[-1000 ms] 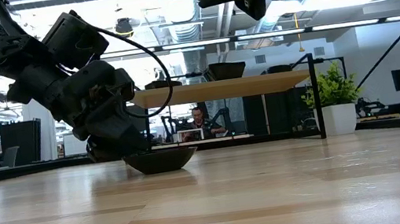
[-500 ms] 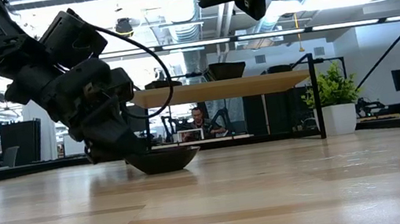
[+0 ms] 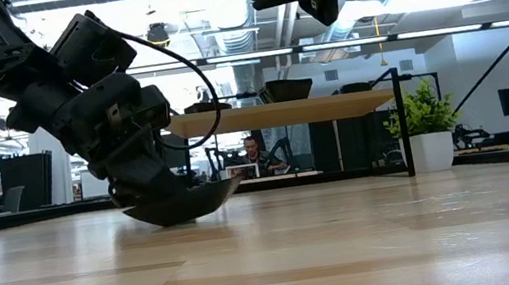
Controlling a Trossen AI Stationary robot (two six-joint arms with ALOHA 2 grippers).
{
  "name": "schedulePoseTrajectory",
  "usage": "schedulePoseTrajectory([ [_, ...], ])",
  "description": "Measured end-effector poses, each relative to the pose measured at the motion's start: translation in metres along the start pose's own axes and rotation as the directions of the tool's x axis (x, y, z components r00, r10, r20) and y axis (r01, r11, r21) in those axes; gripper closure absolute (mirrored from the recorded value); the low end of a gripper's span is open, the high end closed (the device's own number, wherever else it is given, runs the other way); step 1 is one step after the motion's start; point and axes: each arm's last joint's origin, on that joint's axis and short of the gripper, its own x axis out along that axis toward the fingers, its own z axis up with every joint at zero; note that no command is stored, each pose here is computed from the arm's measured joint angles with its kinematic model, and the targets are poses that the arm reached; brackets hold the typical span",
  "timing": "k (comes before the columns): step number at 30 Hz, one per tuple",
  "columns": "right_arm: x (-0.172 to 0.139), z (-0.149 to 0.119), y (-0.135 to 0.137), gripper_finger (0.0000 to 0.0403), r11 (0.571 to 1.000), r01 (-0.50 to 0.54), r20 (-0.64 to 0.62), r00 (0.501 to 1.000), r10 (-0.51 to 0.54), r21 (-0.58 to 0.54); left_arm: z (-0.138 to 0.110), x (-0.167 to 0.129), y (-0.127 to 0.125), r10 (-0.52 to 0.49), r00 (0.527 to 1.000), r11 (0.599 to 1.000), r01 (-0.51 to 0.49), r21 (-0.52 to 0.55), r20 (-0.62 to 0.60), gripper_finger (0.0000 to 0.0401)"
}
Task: Pick & Place Mini shaped plates
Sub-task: Stack the black leaf shaped plate on top of the black leaf shaped plate on the shelf
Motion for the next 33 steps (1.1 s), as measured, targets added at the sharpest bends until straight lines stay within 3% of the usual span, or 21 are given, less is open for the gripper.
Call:
schedulePoseTrajectory([
  [6, 0.0, 0.0, 0.0, 0.0346, 1.0, 0.0, 0.0, 1.0, 0.0, 0.0, 0.001, 0.0, 0.0, -0.003, 1.0, 1.0, 0.003, -0.008, 0.006, 0.0391],
  [17, 0.0, 0.0, 0.0, 0.0346, 1.0, -0.003, -0.001, 1.0, 0.003, 0.001, 0.007, 0.0, -0.003, -0.033, 0.998, 0.992, 0.039, -0.118, 0.056, 0.0395],
  [25, 0.0, 0.0, 0.0, 0.0346, 1.0, -0.003, -0.002, 1.0, 0.003, 0.0, 0.03, -0.003, -0.015, -0.09, 0.989, 0.988, 0.103, -0.111, 0.115, 0.0395],
  [33, -0.026, 0.009, 0.001, 0.0346, 0.999, -0.021, 0.05, 0.998, 0.024, -0.042, 0.064, -0.048, -0.018, 0.049, 0.982, 0.994, -0.03, -0.102, 0.18, 0.0396],
])
